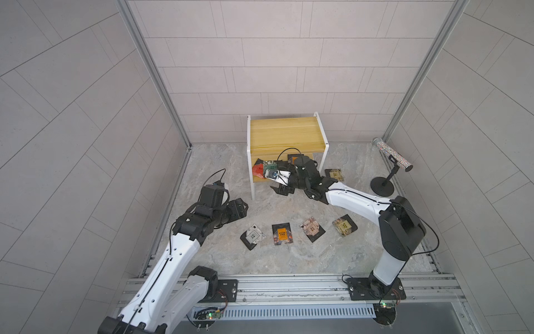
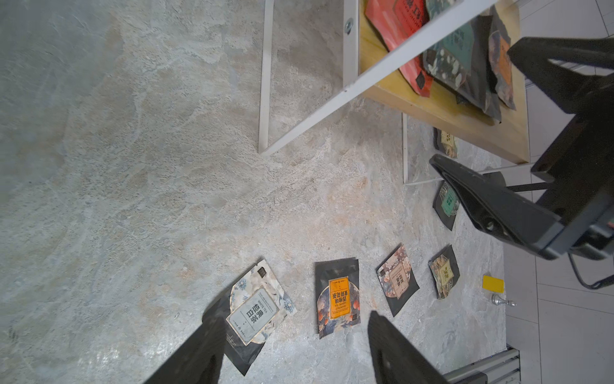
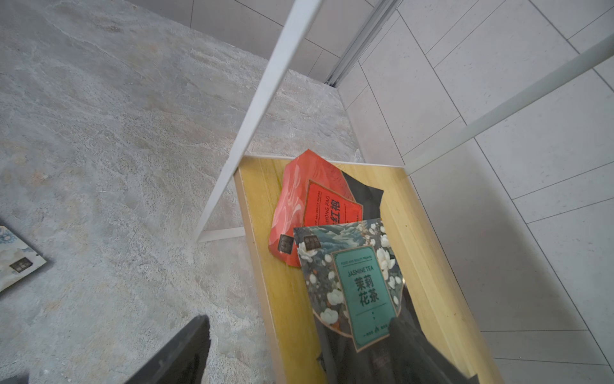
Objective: Remove the tea bags from the shelf
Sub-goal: Pick up the tea bag from the shelf.
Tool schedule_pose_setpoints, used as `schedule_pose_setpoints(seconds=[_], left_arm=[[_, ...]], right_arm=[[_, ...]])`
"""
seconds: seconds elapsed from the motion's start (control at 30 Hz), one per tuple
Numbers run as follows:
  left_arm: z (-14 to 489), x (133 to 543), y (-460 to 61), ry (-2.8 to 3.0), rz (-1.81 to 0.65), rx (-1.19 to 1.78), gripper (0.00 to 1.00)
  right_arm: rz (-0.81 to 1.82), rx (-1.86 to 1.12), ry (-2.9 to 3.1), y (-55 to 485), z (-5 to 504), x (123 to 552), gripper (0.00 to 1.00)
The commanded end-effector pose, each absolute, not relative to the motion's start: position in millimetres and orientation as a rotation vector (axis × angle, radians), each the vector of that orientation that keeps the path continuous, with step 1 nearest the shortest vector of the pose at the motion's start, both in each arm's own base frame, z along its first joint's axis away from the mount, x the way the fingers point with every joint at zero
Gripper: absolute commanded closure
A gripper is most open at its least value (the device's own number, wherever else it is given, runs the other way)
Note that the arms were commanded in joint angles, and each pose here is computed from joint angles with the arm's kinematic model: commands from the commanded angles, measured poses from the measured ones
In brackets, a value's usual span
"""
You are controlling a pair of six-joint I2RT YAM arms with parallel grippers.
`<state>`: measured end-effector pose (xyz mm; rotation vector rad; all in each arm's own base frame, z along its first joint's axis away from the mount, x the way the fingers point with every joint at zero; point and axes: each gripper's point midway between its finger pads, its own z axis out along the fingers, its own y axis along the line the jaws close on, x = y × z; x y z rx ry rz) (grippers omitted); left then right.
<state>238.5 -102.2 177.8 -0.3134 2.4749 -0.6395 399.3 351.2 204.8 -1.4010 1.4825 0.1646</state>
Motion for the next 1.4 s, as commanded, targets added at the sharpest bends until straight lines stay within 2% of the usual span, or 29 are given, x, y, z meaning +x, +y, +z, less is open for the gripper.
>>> schedule_pose_setpoints(seconds=[0.0, 0.23, 0.5, 0.7, 0.93, 1.37], left_arm=[[173.8, 231.9, -96.1, 2.489, -0.616, -0.323, 0.25], [171.7, 228.4, -91.3, 2.491, -0.613, -0.343, 0.25], [168.8, 227.1, -89.7, 2.491, -0.624, -0.362, 0.26], [167.0, 228.1, -91.1, 2.488, -0.640, -0.368, 0.26], [166.1, 228.2, -91.7, 2.488, -0.648, -0.379, 0.26], [167.0, 227.7, -92.1, 2.483, -0.659, -0.390, 0.26]], right_arm=[[0.135, -1.416, 1.507, 352.7, 200.2, 404.7, 0.13], [0.114, -1.420, 1.549, 353.8, 186.2, 413.0, 0.14], [0.127, -1.438, 1.603, 348.2, 170.5, 406.8, 0.23], [0.123, -1.433, 1.612, 342.4, 170.6, 401.1, 0.35], [0.099, -1.419, 1.611, 337.4, 176.0, 400.5, 0.59], [0.060, -1.380, 1.595, 332.4, 191.2, 403.6, 0.83]])
